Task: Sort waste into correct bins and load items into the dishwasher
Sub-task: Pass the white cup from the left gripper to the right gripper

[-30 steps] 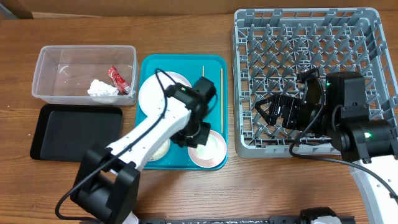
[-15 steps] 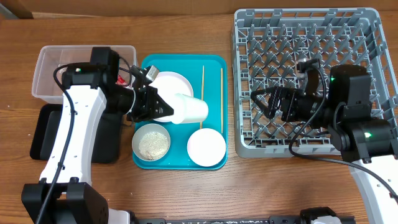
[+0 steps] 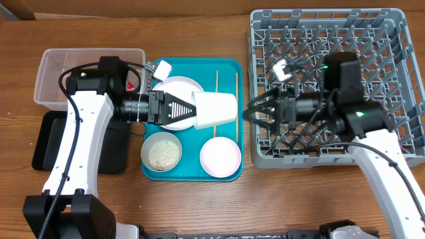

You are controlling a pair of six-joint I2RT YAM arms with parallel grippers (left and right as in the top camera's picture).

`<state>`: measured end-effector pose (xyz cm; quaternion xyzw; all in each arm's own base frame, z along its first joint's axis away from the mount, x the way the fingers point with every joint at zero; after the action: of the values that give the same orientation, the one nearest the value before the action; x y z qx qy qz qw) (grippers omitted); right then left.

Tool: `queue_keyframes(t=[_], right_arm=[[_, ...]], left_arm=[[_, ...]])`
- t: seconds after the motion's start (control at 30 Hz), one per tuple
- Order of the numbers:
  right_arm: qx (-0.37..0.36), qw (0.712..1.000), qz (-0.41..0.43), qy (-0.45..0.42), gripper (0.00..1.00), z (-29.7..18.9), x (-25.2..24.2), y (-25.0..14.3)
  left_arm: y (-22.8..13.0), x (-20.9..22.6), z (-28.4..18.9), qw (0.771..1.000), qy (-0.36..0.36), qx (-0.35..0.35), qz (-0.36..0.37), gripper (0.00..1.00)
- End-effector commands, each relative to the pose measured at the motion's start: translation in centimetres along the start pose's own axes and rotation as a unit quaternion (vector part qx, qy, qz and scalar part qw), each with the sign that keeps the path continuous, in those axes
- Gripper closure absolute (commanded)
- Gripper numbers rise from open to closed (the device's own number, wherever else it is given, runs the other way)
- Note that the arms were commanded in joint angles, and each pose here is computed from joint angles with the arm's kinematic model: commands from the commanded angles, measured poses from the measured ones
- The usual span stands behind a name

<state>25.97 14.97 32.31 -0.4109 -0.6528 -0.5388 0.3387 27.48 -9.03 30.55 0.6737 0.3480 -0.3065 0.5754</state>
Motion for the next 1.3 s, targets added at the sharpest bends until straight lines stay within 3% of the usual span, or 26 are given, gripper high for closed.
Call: queue_keyframes(t=[0.0, 0.1, 0.3, 0.37, 0.43, 0.53, 0.73, 0.83, 0.93, 1.13, 1.23, 1.27], right_arm=[[0.028, 0.998, -0.037, 0.049, 0.06, 1.3, 2.2, 0.0], [0.022, 0.998, -0.039, 0.047, 0.04, 2.0, 2.8, 0.5], [0.035, 0.997, -0.046, 0.059, 0.29, 3.5, 3.8, 0.4], [0.031, 0.997, -0.048, 0.049, 0.30, 4.0, 3.8, 0.3], [0.021, 0.998, -0.052, 0.036, 0.13, 4.2, 3.7, 0.5], [0.017, 0.998, -0.057, 0.034, 0.11, 4.2, 3.7, 0.6], [0.014, 0.997, -0.065, 0.037, 0.29, 4.2, 3.9, 0.8], [0.009, 0.996, -0.079, 0.040, 0.21, 4.1, 4.1, 1.0], [0.007, 0.995, -0.085, 0.042, 0.21, 4.1, 4.2, 1.1], [0.007, 0.995, -0.087, 0.042, 0.34, 4.2, 4.2, 1.1], [0.006, 0.995, -0.087, 0.042, 0.36, 4.1, 4.2, 1.2], [0.003, 0.995, -0.087, 0.040, 0.36, 4.0, 4.1, 1.3]], left_arm=[[0.6, -0.8, -0.2, 0.999, -0.026, -0.026, 0.029, 0.96], [0.6, -0.8, -0.2, 0.999, -0.026, -0.026, 0.028, 0.96], [0.6, -0.8, -0.2, 0.999, -0.026, -0.026, 0.029, 0.96], [0.6, -0.8, -0.2, 0.999, -0.026, -0.026, 0.029, 0.96], [0.6, -0.8, -0.2, 0.999, -0.026, -0.026, 0.028, 0.96], [0.5, -0.8, -0.2, 0.999, -0.025, -0.024, 0.025, 0.96], [0.5, -0.8, -0.2, 0.999, -0.024, -0.023, 0.023, 0.96], [0.3, -0.8, -0.1, 1.000, -0.017, -0.016, 0.016, 0.96], [0.2, -0.8, 0.1, 1.000, -0.017, -0.011, 0.015, 0.96], [0.2, -0.8, 0.2, 1.000, -0.018, -0.008, 0.017, 0.96], [0.2, -0.8, 0.2, 1.000, -0.018, -0.009, 0.017, 0.95], [0.2, -0.8, 0.2, 1.000, -0.018, -0.009, 0.017, 0.89]])
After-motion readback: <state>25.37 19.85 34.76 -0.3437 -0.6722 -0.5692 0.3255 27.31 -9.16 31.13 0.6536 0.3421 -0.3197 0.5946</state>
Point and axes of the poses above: each gripper's point midway between its finger pads, its own z axis out along the fingers, its own x axis along the line the jaws close on, y = z × x, the point moved 8 cm from there along -z, back along the fingers, and after that the axes turned 15 degrees about z, right-handed, at the moved point
